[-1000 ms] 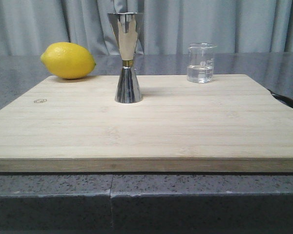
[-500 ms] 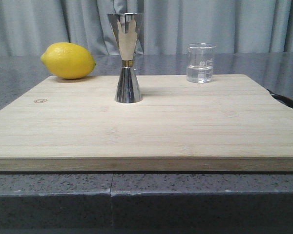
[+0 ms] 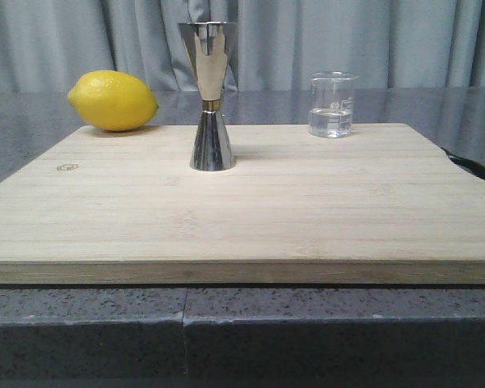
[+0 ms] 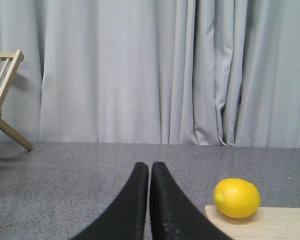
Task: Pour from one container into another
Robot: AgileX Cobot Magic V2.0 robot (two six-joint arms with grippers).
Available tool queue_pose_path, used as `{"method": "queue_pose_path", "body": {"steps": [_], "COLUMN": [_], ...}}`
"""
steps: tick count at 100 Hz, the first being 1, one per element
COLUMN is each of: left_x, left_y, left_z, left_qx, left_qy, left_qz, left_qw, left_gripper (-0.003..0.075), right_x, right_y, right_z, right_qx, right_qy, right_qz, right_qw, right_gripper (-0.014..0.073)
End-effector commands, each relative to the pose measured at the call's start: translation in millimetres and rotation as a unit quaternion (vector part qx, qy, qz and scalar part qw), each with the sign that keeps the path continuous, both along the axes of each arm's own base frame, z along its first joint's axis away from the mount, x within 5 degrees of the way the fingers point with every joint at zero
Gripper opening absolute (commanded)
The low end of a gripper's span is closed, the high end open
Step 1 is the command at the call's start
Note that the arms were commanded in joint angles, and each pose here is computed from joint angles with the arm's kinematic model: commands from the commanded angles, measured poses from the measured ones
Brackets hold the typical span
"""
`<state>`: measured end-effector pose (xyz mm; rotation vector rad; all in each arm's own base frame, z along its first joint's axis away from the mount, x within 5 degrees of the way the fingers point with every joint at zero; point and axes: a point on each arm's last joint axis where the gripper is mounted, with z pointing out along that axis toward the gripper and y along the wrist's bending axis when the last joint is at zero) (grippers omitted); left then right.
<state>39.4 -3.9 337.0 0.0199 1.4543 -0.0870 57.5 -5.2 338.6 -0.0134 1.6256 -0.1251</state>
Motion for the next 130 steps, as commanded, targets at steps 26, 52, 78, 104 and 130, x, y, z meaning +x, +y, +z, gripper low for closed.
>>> {"method": "queue_pose_path", "body": {"steps": [26,52,78,104,130], "left_x": [0,0,0,0,6], "left_y": [3,3,3,2,1], "left_z": [15,15,15,15,27], "left_qx": [0.028,0.027,0.027,0.014,0.016], "left_qy": [-0.042,-0.042,-0.042,-0.042,0.001], "left_qz": [0.025,0.025,0.025,0.02,0.017], "left_qw": [0.998,0.998,0.998,0.999,1.0], "left_gripper": [0.0305,0.0502,0.0502,0.0503,0.0503], "right_x": [1,1,1,1,1], "right_y": [-1,-1,-1,-1,-1], "right_z": [12,12,12,12,11], "right_qx": [-0.012,-0.015,-0.015,-0.015,-0.01], "right_qy": [-0.02,-0.02,-0.02,-0.021,-0.013], "right_qz": [-0.003,-0.004,-0.004,-0.004,-0.003], "right_qw": [1.0,1.0,1.0,1.0,1.0], "right_gripper": [0.0092,0.0549,0.0551,0.0551,0.0551]}}
